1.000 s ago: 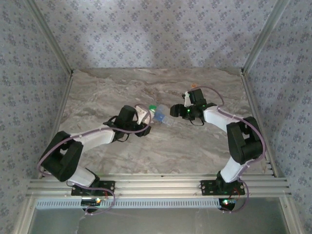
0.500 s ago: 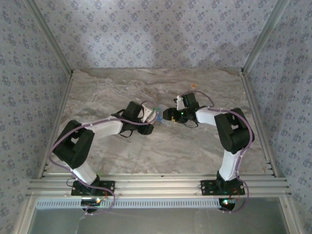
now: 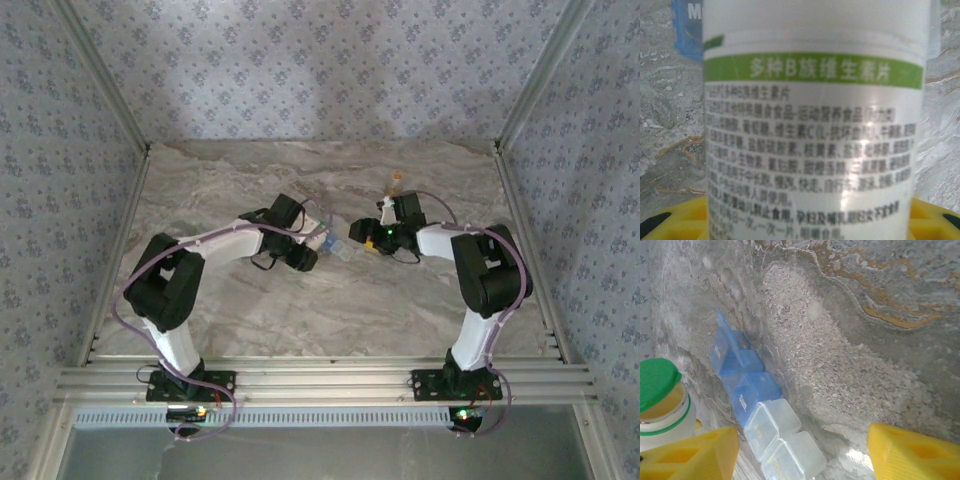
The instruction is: Sort the pills into containers
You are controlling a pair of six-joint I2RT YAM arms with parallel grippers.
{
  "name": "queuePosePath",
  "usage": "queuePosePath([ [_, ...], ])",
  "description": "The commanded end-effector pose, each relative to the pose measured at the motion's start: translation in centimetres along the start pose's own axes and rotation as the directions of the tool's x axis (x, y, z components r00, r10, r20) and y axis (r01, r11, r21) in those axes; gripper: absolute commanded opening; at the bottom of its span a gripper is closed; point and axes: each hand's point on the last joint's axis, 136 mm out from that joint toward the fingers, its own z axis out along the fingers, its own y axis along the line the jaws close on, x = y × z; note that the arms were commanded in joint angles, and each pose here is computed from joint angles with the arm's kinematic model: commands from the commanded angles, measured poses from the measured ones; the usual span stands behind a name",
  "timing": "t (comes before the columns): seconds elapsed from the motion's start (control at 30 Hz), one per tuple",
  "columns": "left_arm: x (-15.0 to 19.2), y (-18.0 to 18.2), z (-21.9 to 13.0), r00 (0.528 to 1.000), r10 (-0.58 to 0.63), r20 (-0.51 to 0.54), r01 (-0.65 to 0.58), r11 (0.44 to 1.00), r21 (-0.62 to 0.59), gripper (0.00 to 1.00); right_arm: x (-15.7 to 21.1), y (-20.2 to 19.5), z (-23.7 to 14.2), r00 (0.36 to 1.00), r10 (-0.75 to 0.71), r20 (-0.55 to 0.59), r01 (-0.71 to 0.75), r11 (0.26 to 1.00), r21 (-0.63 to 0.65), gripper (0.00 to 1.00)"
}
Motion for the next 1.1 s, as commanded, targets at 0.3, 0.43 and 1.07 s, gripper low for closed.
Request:
queuePosePath([
  [0.3,0.3,1.3,-0.9,0.988,0.042,-0.148,-0.052,0.997,-0.062,0.0,-0.5,1.0,-1.4,0.999,0.006,0.038,-0.005,1.0,-0.017,0.7],
  [0.43,0.9,1.6,-1.1,0.977,0.052,-0.207,-0.067,0.996,-0.064,0.0,-0.5,1.0,-1.7,0.999,-0.002,0.047,0.002,1.0,-0.007,0.7],
  [1.07,0.1,2.8,-1.9,0.936,0.108,-0.335,-0.141,0.987,-0.077,0.0,-0.3,1.1,-1.7,0.999,-0.005,0.039,0.005,1.0,-0.004,0.7],
])
